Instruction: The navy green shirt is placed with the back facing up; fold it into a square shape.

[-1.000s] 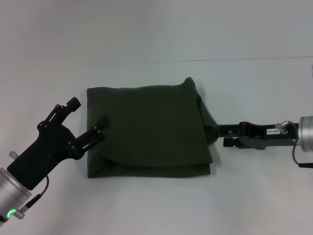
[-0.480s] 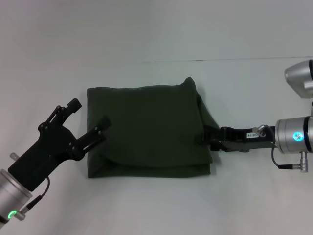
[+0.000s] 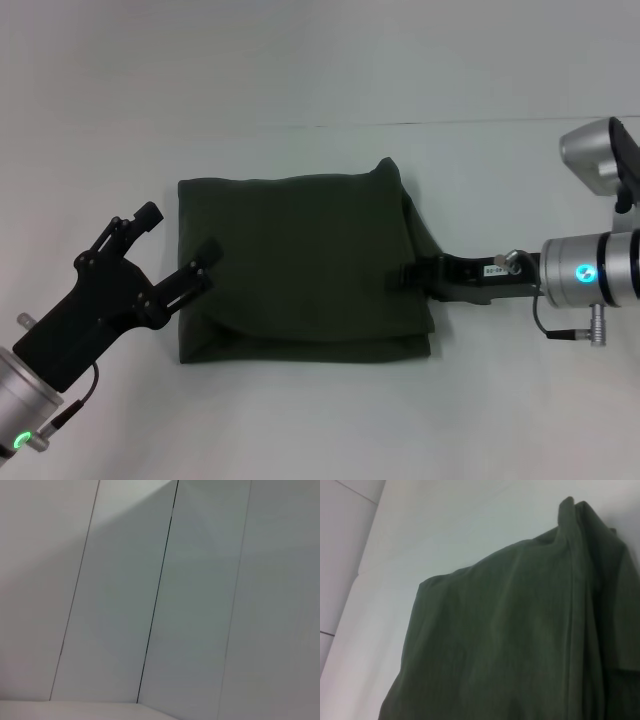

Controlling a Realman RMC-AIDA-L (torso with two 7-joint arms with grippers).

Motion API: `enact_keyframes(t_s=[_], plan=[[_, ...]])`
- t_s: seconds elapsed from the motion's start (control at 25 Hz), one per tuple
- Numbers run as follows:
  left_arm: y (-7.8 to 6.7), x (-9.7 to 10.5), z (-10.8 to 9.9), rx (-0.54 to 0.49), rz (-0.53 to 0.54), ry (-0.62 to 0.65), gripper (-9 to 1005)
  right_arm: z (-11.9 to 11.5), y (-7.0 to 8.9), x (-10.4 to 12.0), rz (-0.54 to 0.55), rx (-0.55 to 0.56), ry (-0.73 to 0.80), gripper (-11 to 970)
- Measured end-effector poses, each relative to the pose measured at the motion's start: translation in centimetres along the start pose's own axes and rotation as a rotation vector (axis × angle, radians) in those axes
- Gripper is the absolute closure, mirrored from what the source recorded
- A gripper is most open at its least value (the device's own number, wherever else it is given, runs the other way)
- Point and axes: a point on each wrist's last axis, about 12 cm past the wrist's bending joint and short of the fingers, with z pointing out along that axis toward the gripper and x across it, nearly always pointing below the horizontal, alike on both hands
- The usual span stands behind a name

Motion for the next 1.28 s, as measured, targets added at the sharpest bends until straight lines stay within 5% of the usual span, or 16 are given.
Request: enact_keyframes(t_s=[0.44, 0.64, 1.28], plan=[[0.0, 0.0, 0.0, 0.000, 0.002, -0.001, 47, 0.1, -0.2, 0.2, 0.005, 0.002, -0.020, 658], [0.0, 0.0, 0.0, 0.002, 0.001, 0.000, 48, -0.6, -1.0, 0.6, 0.025, -0.006, -0.053, 883], [-0.1, 0.0, 0.0, 0.010, -0.001, -0.006, 49, -1.6, -1.5, 1.9, 0.031, -0.075, -0.072, 867]])
